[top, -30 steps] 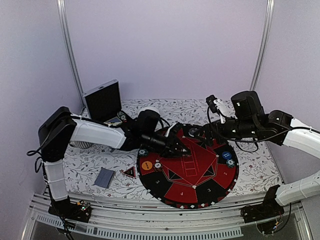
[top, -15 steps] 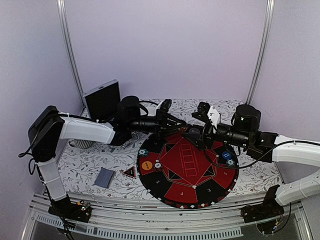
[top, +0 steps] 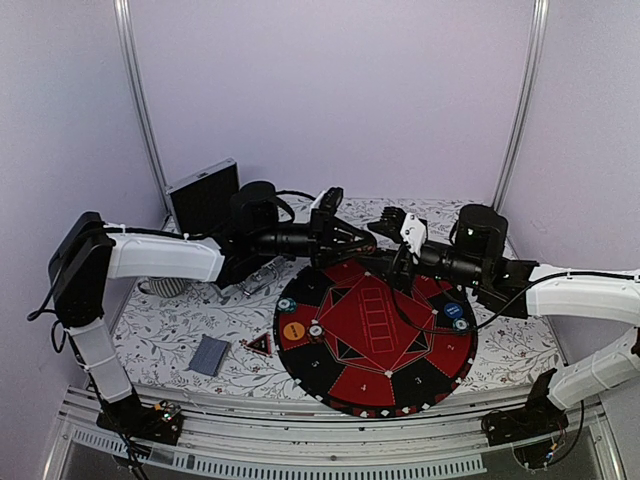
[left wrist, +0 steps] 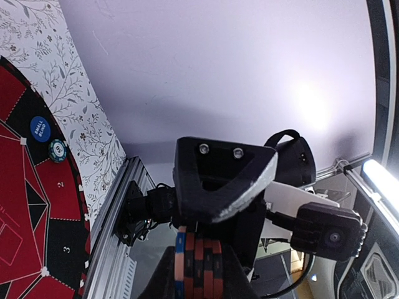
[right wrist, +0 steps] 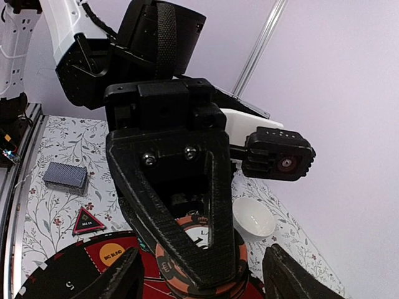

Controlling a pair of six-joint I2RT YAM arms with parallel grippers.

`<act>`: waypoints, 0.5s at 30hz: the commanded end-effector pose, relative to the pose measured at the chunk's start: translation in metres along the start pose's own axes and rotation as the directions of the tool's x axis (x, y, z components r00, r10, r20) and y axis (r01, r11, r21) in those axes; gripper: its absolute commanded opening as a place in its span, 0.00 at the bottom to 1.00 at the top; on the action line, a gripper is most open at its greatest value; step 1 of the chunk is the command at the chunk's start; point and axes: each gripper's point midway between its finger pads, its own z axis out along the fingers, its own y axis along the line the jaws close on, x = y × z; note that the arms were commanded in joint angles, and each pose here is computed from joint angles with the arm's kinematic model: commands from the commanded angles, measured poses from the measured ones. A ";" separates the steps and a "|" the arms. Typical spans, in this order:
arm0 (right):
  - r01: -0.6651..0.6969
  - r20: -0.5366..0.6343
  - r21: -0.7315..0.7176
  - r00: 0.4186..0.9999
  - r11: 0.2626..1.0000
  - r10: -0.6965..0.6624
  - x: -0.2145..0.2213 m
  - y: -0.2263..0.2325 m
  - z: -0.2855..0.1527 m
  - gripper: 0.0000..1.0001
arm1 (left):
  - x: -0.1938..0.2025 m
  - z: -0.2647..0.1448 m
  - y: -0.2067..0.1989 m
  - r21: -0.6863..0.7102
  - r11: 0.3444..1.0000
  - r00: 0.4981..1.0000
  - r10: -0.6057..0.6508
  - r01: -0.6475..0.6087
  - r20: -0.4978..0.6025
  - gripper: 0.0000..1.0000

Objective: Distribute texas hold em gaming equipment
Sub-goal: Pass from the left arm to the right

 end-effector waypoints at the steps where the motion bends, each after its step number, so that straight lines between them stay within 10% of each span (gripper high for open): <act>1: -0.015 0.075 0.012 0.997 1.000 0.014 -0.021 -0.012 0.004 0.59 | 0.001 0.005 -0.022 0.042 0.998 0.999 0.052 -0.051 -0.013 0.00; 15: -0.087 0.035 0.036 0.996 0.996 0.086 -0.005 -0.024 0.008 0.47 | 0.001 0.006 -0.025 0.047 0.997 0.998 0.059 -0.058 -0.019 0.00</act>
